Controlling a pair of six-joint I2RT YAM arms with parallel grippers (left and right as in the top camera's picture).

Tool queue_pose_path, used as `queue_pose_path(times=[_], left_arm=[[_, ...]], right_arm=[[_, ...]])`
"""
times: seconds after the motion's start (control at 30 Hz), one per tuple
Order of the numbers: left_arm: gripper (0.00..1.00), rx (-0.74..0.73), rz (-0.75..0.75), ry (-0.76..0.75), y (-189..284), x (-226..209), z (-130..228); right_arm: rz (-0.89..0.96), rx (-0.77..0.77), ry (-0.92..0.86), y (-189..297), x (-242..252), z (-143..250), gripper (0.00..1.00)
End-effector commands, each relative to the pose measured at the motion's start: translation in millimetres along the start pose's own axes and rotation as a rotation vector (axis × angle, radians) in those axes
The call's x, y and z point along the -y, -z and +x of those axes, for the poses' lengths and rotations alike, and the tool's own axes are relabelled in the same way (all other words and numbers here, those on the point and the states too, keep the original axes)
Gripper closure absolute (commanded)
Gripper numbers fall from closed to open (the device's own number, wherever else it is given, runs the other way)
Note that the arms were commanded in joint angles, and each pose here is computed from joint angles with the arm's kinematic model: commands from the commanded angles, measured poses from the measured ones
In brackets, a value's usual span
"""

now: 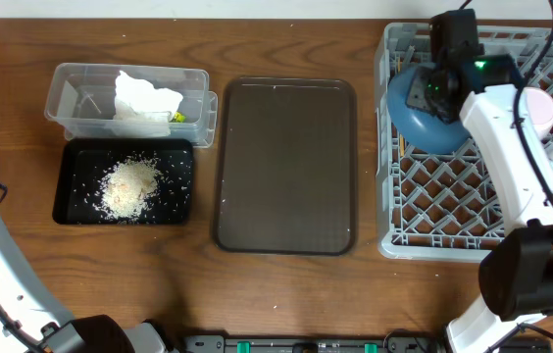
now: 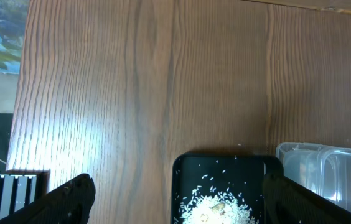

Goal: Sort waste into correct bins and load items into the dishwasher rack

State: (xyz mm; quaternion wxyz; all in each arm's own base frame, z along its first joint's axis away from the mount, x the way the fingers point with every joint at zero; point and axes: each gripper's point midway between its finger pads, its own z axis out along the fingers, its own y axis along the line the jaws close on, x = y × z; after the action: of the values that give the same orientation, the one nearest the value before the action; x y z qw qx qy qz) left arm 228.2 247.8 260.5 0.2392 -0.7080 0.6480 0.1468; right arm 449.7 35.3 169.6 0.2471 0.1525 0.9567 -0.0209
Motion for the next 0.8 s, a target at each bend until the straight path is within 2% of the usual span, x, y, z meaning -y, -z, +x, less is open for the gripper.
queue_pose_path(times=[0.0,0.03,0.1,0.27,0.37,0.5,0.77], left_arm=[[0.11,0.004,-0.012,0.010,-2,-1,-2],[0.11,0.004,-0.012,0.010,-2,-1,-2],[0.11,0.004,-0.012,0.010,-2,-1,-2],[0.11,0.004,-0.012,0.010,-2,-1,-2],[0.11,0.004,-0.012,0.010,-2,-1,-2],[0.11,0.004,-0.012,0.010,-2,-1,-2],[0.11,0.004,-0.012,0.010,-2,-1,-2]], right_arm=[[-0.025,0.010,0.052,-11,-20,7,0.74],[-0.036,0.024,0.059,-13,-26,6,0.82],[-0.054,0.051,0.073,-15,-37,2,0.91],[-0.083,0.068,0.101,-31,-62,4,0.94],[-0.063,0.026,0.113,-54,-63,15,0.99],[0.005,0.001,0.096,-77,-54,23,0.99],[0.067,0.062,0.089,-64,-42,9,0.98]])
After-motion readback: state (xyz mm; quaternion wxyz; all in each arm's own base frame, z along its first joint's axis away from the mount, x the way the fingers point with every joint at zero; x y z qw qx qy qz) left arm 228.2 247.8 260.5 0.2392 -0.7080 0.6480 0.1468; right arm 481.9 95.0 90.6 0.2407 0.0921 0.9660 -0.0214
